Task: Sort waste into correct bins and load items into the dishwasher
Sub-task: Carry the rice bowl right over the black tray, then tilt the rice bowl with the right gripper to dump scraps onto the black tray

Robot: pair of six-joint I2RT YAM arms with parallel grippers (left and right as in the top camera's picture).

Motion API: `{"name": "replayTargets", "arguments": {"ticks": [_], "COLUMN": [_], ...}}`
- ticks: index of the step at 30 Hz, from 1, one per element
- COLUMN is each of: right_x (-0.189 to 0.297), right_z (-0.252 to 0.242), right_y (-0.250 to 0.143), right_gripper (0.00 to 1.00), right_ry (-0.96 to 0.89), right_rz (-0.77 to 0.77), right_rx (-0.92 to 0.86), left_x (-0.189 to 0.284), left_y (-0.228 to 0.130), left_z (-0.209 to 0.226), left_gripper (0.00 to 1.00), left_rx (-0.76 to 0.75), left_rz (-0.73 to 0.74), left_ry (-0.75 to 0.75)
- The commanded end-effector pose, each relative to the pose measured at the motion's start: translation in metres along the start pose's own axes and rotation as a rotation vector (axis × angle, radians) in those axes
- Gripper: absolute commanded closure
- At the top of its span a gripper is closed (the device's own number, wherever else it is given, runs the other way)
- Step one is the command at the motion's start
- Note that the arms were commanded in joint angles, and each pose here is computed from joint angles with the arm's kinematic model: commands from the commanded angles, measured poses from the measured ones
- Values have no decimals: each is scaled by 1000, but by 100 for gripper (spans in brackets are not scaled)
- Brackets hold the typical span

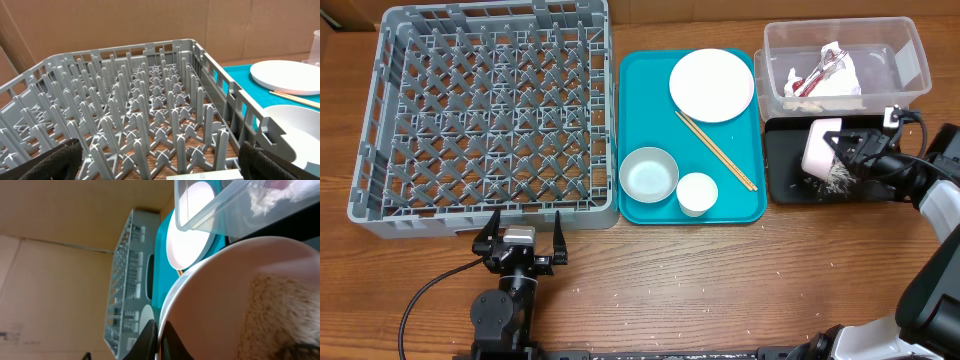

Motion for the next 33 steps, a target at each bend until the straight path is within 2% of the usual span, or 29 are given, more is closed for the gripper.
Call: {"name": "replayTargets", "arguments": {"ticks": [1,8,15,19,23,30,33], "right_x": [5,7,9,9,10,9,10], "right_z": [8,10,18,17,17,16,14], "right_y": [3,11,26,28,34,33,37], "right_gripper": [96,96,96,96,96,96,96], "right_ry": [48,59,83,81,75,78,65], "right_rz": [-3,-20,-52,-57,-81,-75,-101], "right_rx": [-106,-312,-356,-504,-494,-616,-604], "left_x": [0,0,0,0,0,0,0], "left_y": [0,0,0,0,0,0,0], "left_z": [3,3,3,3,3,3,3], "left_gripper": [0,0,0,0,0,0,0], "left_rx": [-14,-14,-15,-15,-14,-15,-14], "left_rz": [-6,-5,-5,-5,-6,-5,-6], "left_ry": [17,18,18,18,17,18,17]}}
Point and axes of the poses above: each gripper's point midway between its finger pads, its own x axis back along the fingers, its own z axis along the line the jaws close on, y = z × x, the point moved 2 cm from there along x, back along the fingers, and after that the axes turned 2 degrees about -x, right-handed, at the moved point
